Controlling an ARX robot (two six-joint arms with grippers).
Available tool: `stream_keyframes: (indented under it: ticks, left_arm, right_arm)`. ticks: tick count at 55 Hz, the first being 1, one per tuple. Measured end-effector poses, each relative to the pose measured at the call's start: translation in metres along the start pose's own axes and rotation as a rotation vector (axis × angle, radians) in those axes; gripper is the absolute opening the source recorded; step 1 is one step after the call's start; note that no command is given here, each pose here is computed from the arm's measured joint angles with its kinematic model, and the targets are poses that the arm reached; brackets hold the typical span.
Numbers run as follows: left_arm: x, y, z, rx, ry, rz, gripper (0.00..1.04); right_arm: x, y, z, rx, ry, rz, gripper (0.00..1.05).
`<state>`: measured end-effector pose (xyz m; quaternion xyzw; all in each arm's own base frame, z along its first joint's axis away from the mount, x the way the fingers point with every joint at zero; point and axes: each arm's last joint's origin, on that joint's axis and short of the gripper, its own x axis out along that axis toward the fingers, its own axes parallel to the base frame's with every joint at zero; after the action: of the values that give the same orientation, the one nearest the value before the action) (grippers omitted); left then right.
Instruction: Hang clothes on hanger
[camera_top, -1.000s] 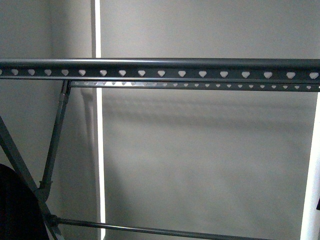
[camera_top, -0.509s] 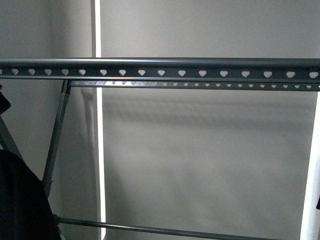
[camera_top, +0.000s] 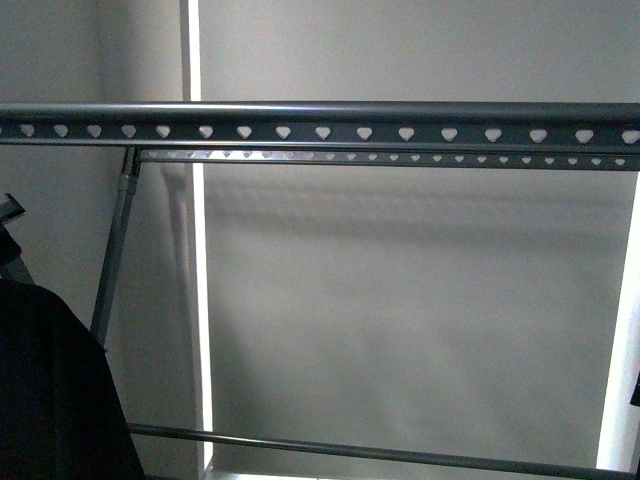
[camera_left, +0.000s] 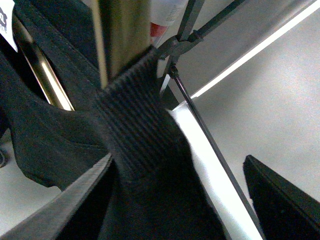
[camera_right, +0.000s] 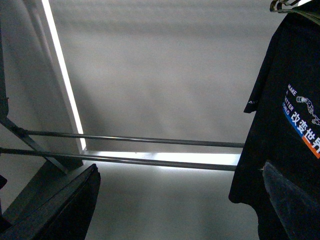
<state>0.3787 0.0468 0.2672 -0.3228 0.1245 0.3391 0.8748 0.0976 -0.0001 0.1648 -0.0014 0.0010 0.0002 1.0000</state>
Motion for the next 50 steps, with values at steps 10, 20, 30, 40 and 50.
stream_keyframes:
  ticks: [10,20,30,40,50]
  left_arm:
    - [0.001,0.003,0.000,0.001,0.031,-0.020,0.34]
    - [-0.009,0.012,-0.007,0.021,0.085,-0.078,0.09]
    - [-0.031,0.028,-0.015,0.080,0.156,-0.166,0.04]
    - [-0.069,0.045,-0.030,0.245,0.293,-0.346,0.04]
    - [-0.111,0.057,-0.040,0.484,0.442,-0.662,0.04]
  right_arm:
    - [0.000,0.000,0.000,0.000,0.000,0.000,0.97]
    - [0.000,0.000,0.000,0.000,0.000,0.000,0.97]
    - [0.000,0.000,0.000,0.000,0.000,0.000,0.97]
    - [0.000,0.000,0.000,0.000,0.000,0.000,0.97]
    - [0.000,0.000,0.000,0.000,0.000,0.000,0.97]
